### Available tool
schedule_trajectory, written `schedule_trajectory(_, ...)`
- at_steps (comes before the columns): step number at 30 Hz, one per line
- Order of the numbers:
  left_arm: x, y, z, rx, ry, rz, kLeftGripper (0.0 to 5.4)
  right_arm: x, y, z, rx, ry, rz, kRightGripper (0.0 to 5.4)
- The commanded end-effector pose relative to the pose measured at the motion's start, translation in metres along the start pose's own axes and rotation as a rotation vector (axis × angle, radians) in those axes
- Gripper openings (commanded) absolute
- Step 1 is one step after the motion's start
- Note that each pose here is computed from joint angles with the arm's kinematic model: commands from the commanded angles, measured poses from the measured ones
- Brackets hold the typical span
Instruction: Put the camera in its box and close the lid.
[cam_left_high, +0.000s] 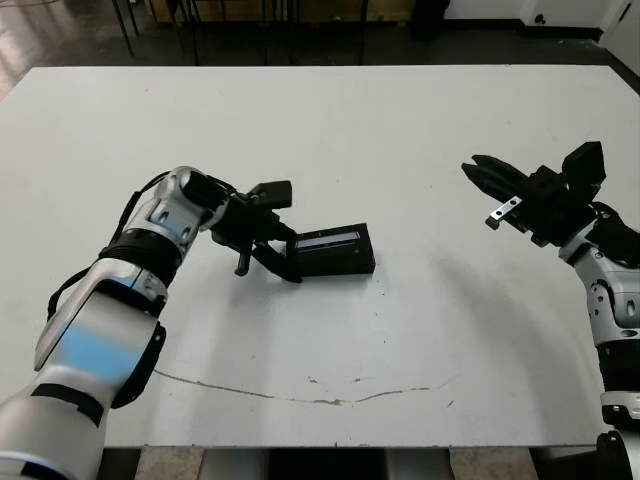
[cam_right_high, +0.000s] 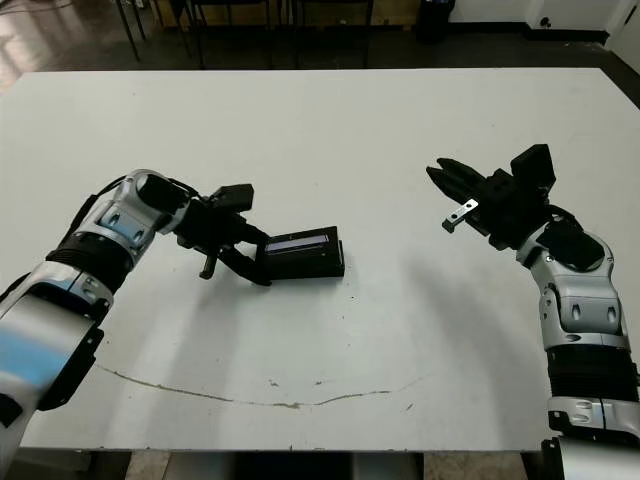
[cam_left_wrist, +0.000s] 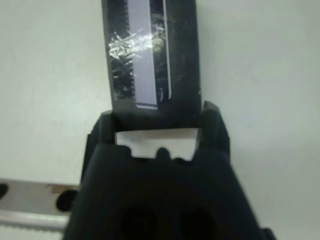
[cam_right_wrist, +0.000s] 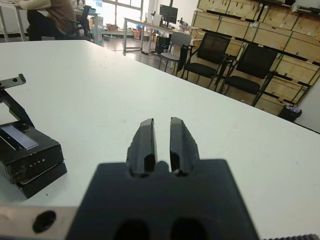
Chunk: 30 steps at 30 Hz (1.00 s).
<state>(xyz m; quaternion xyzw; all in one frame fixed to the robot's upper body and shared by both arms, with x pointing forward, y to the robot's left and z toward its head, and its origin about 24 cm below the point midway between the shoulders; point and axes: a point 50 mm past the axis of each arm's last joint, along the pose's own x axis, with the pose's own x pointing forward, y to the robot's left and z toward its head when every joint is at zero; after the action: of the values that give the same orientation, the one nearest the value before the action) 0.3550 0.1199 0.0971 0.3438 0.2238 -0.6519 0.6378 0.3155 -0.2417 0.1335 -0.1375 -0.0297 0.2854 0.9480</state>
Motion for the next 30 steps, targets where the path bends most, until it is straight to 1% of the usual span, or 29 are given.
schedule_trajectory(1, 0.014, -0.008, -0.008, -0.016, 0.073, -0.005, 0.78, -0.004, 0.001, -0.007, 0.01, 0.03, 0.004, 0.0)
schedule_trajectory(6, 0.024, -0.012, -0.014, -0.05, 0.128, 0.003, 0.77, -0.003, 0.001, -0.008, 0.018, 0.026, 0.011, 0.0)
schedule_trajectory(10, 0.033, -0.015, -0.016, -0.07, 0.146, 0.0, 0.77, -0.004, 0.003, -0.007, 0.018, 0.034, 0.009, 0.0)
schedule_trajectory(12, 0.037, -0.015, -0.015, -0.062, 0.152, 0.003, 0.77, -0.004, 0.004, -0.006, 0.011, 0.031, 0.007, 0.0)
schedule_trajectory(15, 0.042, -0.016, -0.01, -0.014, 0.149, 0.001, 0.77, -0.005, 0.005, -0.007, 0.013, 0.028, 0.011, 0.0)
schedule_trajectory(18, 0.046, -0.015, -0.005, -0.023, 0.142, -0.016, 0.7, -0.006, 0.005, -0.007, 0.023, 0.031, 0.014, 0.0)
schedule_trajectory(21, 0.047, -0.014, 0.0, -0.03, 0.143, -0.017, 0.67, -0.006, 0.007, -0.007, 0.028, 0.035, 0.004, 0.0)
schedule_trajectory(24, 0.044, -0.012, 0.004, 0.01, 0.144, -0.007, 0.67, -0.006, 0.008, -0.008, 0.028, 0.035, 0.008, 0.0)
schedule_trajectory(30, 0.037, -0.007, 0.015, 0.05, 0.155, -0.003, 0.67, -0.005, 0.01, -0.01, 0.036, 0.035, 0.024, 0.0)
